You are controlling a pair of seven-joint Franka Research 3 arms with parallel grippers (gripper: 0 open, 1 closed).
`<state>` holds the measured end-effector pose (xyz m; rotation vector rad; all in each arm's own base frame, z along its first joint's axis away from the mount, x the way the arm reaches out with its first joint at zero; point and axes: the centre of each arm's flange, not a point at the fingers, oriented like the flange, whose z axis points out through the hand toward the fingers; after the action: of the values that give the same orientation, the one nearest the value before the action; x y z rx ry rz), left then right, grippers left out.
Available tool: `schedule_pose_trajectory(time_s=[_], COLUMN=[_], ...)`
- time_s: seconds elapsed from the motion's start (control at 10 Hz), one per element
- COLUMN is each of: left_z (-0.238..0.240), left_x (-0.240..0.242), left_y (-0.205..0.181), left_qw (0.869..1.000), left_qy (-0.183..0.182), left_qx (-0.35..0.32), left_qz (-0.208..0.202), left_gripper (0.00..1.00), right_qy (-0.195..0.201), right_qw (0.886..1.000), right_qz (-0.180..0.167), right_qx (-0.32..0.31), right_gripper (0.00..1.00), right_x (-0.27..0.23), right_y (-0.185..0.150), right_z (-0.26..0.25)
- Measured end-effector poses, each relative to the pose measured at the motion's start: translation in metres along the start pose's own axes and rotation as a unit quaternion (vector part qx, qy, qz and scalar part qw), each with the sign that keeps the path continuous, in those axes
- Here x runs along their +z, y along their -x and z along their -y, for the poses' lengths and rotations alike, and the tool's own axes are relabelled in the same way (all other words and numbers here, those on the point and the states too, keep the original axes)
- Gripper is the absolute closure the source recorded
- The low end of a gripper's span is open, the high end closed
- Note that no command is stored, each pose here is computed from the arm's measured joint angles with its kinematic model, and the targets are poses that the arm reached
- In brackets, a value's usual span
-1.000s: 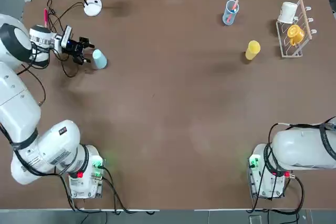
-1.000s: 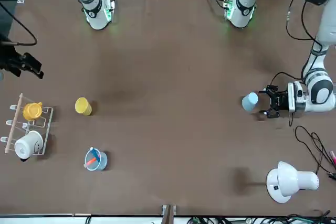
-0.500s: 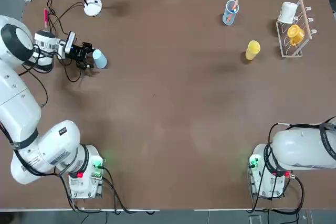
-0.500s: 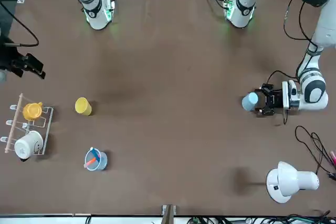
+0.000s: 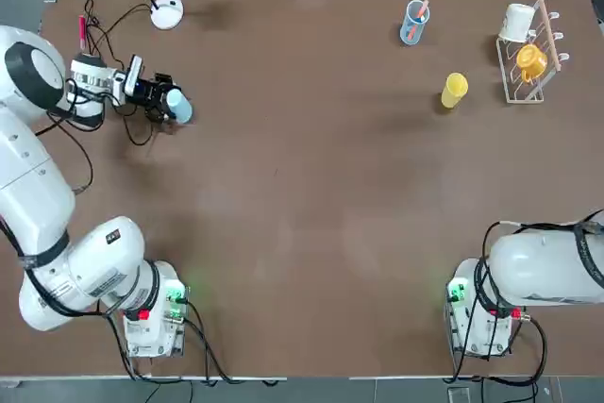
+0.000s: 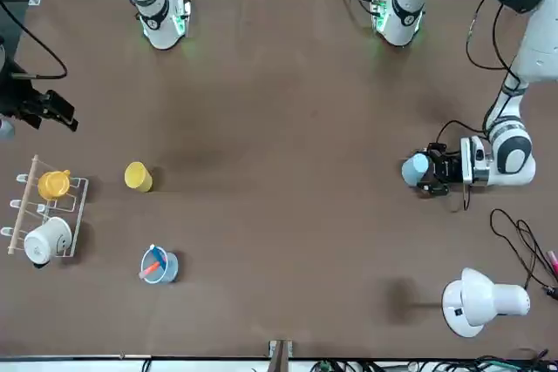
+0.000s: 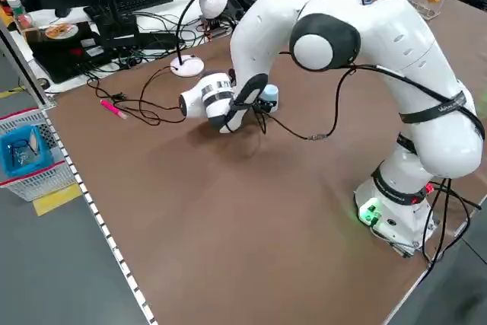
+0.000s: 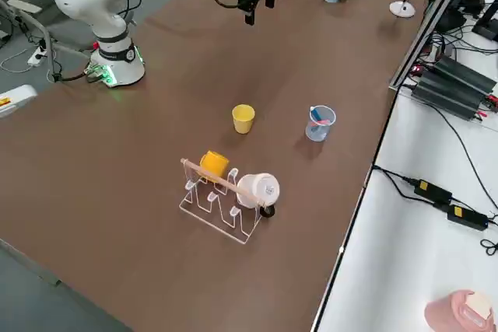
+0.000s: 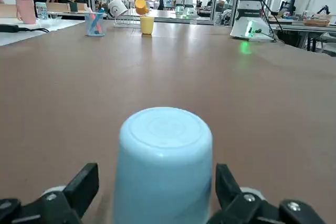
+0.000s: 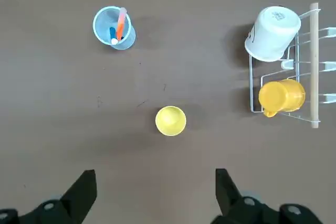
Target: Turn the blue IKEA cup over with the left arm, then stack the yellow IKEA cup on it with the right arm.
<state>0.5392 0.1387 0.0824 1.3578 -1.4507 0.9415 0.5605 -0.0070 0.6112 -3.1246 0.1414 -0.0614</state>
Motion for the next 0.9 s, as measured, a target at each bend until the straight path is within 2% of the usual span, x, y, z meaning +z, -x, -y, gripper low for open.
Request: schedule_pose_trajectory(time_s=[0.6,0.9], left_z=[0.003,0.002], left_x=[0.015,0.018], left_y=[0.004,0.007], left_qw=[1.000,1.000], left_qy=[-0.001,0.000], left_qx=[-0.001,-0.002], left_qz=[-0.012,-0.015], left_gripper=[0.05,0.21], right_qy=[0.000,0.000], right_qw=[1.000,1.000], right_qz=[-0.001,0.000], right_qx=[0.000,0.000], right_gripper=[0.00,0.00], right_x=[0.000,0.000], right_y=[0.000,0.000], right_z=[0.000,0.000])
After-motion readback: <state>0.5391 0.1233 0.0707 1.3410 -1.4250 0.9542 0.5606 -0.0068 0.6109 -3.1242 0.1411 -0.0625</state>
